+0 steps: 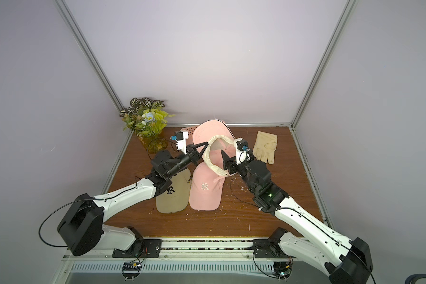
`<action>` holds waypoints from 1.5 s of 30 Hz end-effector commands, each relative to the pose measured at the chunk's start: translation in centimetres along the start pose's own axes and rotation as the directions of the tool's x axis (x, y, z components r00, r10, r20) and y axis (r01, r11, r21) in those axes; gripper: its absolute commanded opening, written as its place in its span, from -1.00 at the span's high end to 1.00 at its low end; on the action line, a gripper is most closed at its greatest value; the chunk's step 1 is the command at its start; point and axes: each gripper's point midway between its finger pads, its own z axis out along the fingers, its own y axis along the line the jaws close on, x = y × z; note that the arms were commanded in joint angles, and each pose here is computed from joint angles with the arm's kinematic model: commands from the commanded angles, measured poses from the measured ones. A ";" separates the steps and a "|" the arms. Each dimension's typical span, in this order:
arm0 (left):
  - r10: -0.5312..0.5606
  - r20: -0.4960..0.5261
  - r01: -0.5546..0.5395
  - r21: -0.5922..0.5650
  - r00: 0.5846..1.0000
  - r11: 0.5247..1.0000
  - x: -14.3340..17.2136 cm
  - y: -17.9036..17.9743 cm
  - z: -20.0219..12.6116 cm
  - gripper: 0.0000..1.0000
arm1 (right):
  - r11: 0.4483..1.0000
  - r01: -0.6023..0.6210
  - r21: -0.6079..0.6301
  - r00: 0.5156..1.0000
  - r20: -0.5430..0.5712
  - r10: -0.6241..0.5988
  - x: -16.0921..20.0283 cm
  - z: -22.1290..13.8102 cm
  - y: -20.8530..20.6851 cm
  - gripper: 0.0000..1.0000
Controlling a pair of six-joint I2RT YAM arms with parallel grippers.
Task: Turn the baseball cap inside out
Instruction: Turn over the baseball cap, then place the baseball cap at the center of the board.
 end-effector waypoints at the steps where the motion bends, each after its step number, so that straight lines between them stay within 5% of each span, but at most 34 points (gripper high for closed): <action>1: 0.080 0.100 -0.083 0.025 0.992 0.996 -2.3 -1.0 0.0 0.91 | 0.993 -0.085 -0.076 0.988 0.126 0.094 -4.3 -1.2 0.8 -0.67; 15: 0.194 0.213 -0.198 -0.004 0.958 0.980 -3.6 -0.8 -0.2 0.90 | 0.877 -0.474 -0.078 0.878 0.040 0.478 -5.9 -1.7 -2.0 -0.58; 23: 0.260 0.253 -0.269 0.002 0.932 0.963 -3.6 -0.9 -0.3 0.92 | 0.642 -0.763 -0.082 0.646 -0.039 0.763 -4.9 -1.8 -4.0 -0.29; 31: 0.311 0.237 -0.330 0.046 0.921 0.943 -2.7 -1.6 -0.1 0.92 | 0.501 -0.860 -0.097 0.509 -0.113 0.853 -4.1 -0.3 -3.4 -0.28; 45: 0.377 0.220 -0.396 0.051 0.900 0.917 -1.8 -1.5 0.4 0.92 | 0.384 -0.916 -0.116 0.396 -0.121 0.910 -3.2 1.3 -3.4 -0.29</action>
